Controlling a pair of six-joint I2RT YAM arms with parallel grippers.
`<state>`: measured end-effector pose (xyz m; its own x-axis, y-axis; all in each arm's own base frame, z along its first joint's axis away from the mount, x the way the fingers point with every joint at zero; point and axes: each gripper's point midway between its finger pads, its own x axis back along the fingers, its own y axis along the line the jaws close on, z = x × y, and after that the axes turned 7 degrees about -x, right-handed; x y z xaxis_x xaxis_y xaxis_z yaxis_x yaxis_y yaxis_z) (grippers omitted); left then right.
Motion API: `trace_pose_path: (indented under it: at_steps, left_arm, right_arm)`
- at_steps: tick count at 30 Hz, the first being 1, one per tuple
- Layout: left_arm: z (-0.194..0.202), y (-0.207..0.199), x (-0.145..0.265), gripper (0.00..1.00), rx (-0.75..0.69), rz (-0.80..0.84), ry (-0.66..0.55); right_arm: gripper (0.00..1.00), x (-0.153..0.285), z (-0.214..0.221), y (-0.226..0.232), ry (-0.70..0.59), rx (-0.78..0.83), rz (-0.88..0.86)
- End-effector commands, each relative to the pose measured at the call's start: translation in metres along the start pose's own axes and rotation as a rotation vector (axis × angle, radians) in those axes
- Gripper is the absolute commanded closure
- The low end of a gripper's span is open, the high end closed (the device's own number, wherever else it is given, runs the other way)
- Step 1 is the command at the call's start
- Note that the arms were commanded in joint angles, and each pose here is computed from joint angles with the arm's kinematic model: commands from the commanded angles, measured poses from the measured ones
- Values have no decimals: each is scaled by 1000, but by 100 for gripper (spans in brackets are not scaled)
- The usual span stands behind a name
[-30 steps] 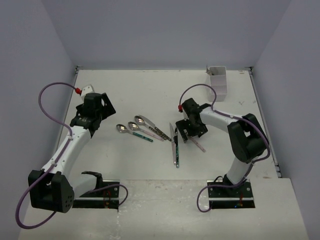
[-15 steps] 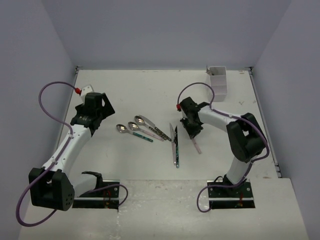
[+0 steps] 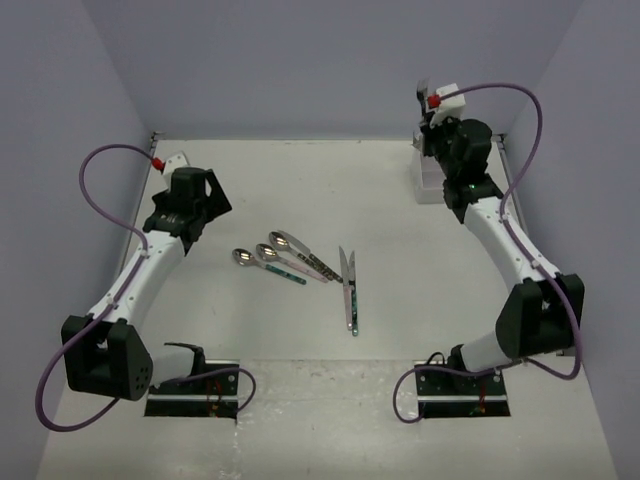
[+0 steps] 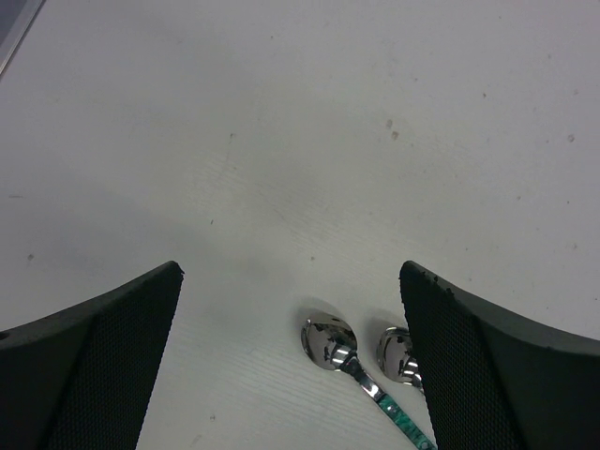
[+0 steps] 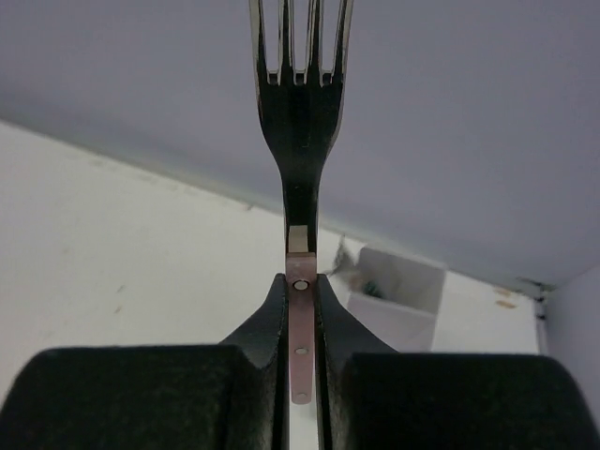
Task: Sort the eating utensils into containers
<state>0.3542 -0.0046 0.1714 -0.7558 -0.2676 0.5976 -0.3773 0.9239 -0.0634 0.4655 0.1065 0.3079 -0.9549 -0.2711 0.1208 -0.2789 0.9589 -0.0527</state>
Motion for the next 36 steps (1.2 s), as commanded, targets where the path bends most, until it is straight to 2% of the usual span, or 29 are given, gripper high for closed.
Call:
trace_pose_path:
  at_steps: [1, 2, 3, 6, 10, 13, 15, 22, 24, 30, 33, 36]
  left_arm:
    - [-38, -17, 1, 0, -5, 40, -80]
    - [-41, -18, 0, 0, -8, 41, -84]
    - [-48, -23, -1, 0, -13, 50, -93]
    - [-62, -30, -3, 0, -25, 67, -109]
    - [-64, -34, -14, 0, -49, 47, -84]
    - [-64, -34, -16, 0, -50, 42, -78]
    - [-62, -33, -18, 0, -50, 38, -75]
    - [-61, -33, -19, 0, -47, 32, -69]
    - [-60, -33, -20, 0, -43, 32, -67]
    - [-56, -34, -20, 0, -28, 33, -54]
    - [-55, -33, -18, 0, -24, 35, -56]
    - [-53, -30, -14, 0, -17, 34, -58]
  right_arm:
    - [100, -44, -59, -49, -245, 79, 132]
    - [100, -51, -78, -65, -289, 74, 185]
    - [100, -71, -64, -81, -281, 70, 210]
    - [100, -92, -78, -107, -362, 53, 261]
    - [100, -128, -48, -141, -323, 29, 340]
    - [100, -131, -29, -154, -299, -23, 350]
    - [100, -131, -18, -161, -295, -87, 334]
    - [100, -142, 36, -155, -192, -90, 308]
    - [97, -144, 48, -152, -166, -88, 295]
    - [94, -144, 62, -149, -122, -88, 280]
    - [87, -138, 64, -147, -117, -96, 279]
    - [56, -134, 63, -142, -101, -106, 263]
